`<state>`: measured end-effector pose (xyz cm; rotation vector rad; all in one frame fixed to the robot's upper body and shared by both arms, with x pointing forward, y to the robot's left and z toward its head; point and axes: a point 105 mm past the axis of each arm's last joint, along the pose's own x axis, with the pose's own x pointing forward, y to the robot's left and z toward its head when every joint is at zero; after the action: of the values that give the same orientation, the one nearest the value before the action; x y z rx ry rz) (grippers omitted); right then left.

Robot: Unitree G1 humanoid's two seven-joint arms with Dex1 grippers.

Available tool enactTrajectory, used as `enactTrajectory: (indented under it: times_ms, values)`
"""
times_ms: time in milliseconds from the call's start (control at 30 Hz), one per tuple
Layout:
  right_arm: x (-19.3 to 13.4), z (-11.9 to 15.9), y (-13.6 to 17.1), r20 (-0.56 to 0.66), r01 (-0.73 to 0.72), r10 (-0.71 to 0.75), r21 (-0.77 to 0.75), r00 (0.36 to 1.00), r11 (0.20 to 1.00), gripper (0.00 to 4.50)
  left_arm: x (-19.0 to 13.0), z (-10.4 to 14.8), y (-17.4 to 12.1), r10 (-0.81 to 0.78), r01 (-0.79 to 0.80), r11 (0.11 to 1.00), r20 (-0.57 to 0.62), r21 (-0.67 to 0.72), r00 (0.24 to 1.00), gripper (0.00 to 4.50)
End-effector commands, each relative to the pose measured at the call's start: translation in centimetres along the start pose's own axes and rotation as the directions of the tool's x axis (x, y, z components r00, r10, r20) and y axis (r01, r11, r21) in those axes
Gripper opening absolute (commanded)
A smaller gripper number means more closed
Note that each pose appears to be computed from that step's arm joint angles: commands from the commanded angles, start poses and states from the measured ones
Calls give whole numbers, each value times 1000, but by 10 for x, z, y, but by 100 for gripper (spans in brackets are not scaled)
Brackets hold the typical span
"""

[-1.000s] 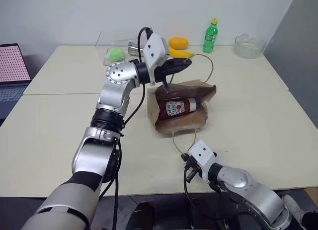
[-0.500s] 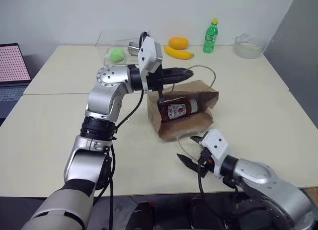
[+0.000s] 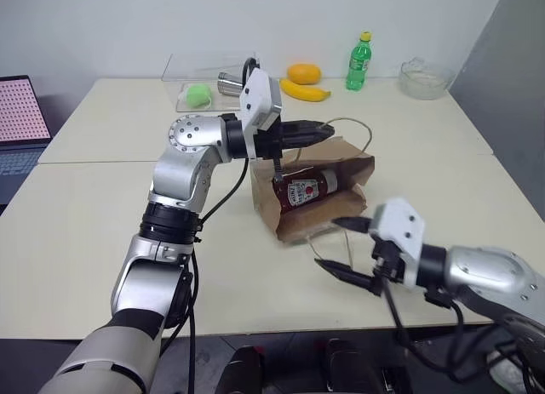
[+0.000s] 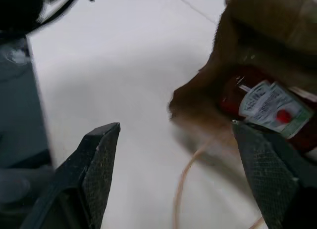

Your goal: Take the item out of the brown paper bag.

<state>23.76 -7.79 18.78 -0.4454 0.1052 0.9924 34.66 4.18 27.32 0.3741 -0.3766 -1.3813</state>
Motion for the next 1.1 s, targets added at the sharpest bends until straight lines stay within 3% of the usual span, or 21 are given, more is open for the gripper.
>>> enactTrajectory:
  times_ms: [33, 133, 333, 433, 567, 800, 1100]
  values:
    - [19, -8, -30, -48, 106, -111, -110, 993, 988, 447, -3, 17, 8, 23, -24, 998, 29, 64, 999, 0]
    - [40, -15, -55, -81, 178, -204, -255, 976, 951, 447, -5, 18, 11, 34, -36, 997, 30, 72, 999, 0]
    - [75, -27, -70, -137, 128, -207, -438, 969, 890, 447, -5, 19, 12, 42, -45, 996, 32, 79, 999, 0]
    - [90, -31, -78, -171, 89, -229, -583, 958, 808, 447, -5, 20, 12, 47, -49, 995, 34, 82, 998, 0]
    - [102, -29, -90, -176, 44, -285, -777, 942, 628, 447, -6, 20, 13, 53, -56, 995, 35, 86, 998, 0]
    - [127, -35, -87, -217, -53, -252, -847, 943, 529, 447, -4, 19, 13, 53, -57, 995, 40, 86, 998, 0]
    - [145, -38, -97, -287, -102, -258, -826, 923, 555, 447, -4, 18, 11, 58, -61, 995, 43, 82, 997, 0]
